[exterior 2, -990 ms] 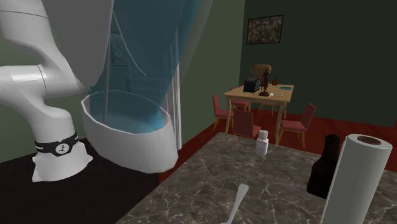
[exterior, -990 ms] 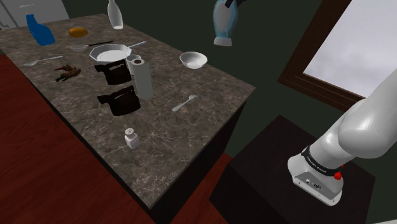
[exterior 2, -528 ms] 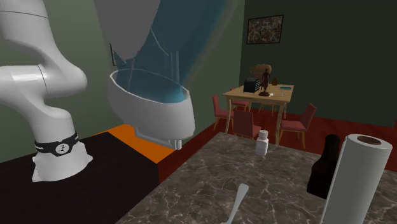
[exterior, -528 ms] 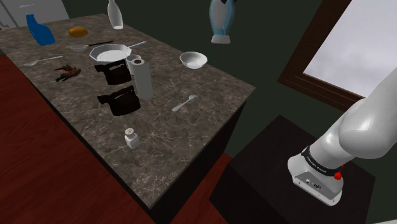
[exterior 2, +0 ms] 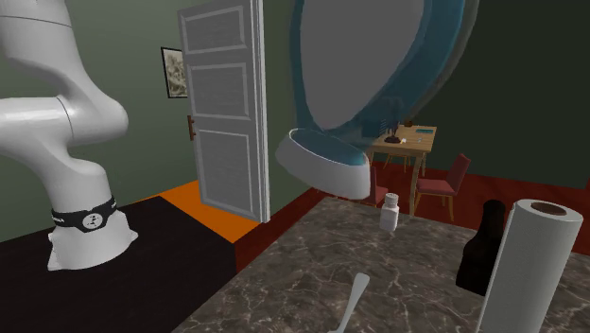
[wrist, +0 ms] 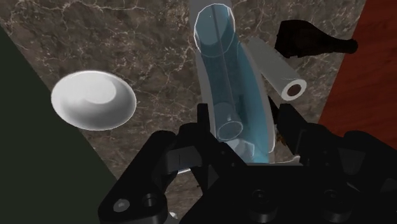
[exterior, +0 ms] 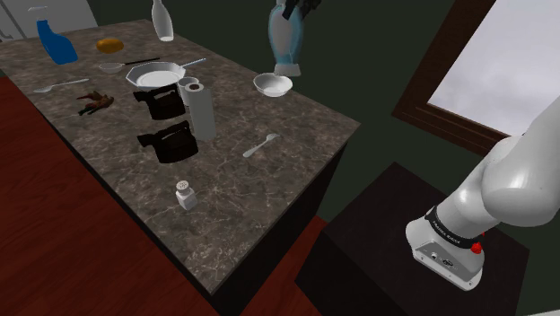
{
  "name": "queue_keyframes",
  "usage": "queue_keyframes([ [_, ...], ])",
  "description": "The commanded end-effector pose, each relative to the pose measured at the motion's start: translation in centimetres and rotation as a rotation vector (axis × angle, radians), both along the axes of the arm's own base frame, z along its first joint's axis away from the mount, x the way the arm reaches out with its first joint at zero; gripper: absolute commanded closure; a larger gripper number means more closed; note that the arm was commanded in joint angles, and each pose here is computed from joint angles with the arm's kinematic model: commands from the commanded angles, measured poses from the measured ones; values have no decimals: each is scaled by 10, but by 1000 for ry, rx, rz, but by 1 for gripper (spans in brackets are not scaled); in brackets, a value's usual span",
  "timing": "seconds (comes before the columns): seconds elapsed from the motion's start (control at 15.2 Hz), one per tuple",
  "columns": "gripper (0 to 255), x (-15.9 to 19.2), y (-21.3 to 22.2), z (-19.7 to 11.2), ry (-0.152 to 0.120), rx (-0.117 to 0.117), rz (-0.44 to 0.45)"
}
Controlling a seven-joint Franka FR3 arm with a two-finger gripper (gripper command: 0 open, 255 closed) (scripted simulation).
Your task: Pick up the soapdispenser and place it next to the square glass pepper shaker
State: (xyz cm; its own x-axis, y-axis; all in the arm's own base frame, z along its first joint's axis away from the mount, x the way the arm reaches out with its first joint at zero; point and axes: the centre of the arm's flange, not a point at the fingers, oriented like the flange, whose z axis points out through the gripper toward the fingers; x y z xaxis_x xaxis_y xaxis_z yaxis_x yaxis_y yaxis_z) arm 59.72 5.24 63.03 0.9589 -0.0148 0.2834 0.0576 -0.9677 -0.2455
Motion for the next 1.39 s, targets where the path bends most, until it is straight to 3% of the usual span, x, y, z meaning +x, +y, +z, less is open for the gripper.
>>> queue_keyframes([
  [0.0, 255, 3, 23, -6, -1, 0, -2],
  [1.32, 255, 27, 275, -81, -1, 0, -2],
])
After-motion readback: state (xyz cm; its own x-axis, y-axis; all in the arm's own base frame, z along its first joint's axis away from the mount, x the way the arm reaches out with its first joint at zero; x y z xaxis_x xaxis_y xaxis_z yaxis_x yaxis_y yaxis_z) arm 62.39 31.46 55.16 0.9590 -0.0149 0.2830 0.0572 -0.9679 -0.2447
